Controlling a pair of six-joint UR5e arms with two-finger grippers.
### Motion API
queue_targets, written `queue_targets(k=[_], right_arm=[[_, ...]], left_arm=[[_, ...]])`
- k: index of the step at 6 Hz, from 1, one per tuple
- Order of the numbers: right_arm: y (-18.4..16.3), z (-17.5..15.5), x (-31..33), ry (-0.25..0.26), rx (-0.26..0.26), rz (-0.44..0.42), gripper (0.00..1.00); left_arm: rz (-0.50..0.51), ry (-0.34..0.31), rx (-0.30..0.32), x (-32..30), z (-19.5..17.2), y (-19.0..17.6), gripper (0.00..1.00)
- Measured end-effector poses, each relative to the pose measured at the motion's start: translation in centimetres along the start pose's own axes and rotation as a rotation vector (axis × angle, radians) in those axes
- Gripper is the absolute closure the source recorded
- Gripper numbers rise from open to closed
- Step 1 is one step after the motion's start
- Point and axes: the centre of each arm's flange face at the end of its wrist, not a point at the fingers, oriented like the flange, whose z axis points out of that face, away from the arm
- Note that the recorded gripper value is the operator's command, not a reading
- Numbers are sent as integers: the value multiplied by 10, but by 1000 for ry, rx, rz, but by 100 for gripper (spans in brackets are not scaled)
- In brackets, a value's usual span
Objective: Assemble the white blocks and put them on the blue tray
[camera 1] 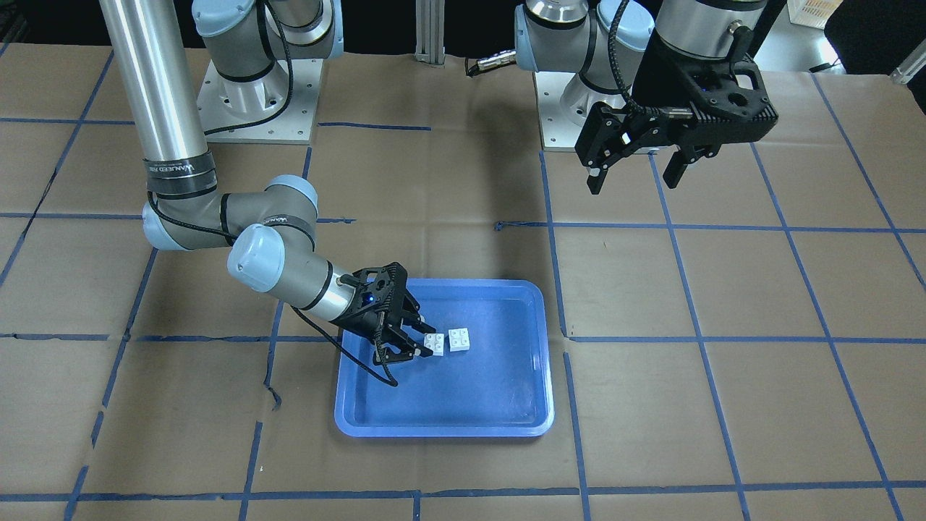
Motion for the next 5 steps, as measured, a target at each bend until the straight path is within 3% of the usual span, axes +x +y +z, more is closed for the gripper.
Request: queue_targets(k=[5], right_arm=[[-3,8,-14,-16,-1,18,66]], left_arm=[[12,0,3,0,-1,5,1]])
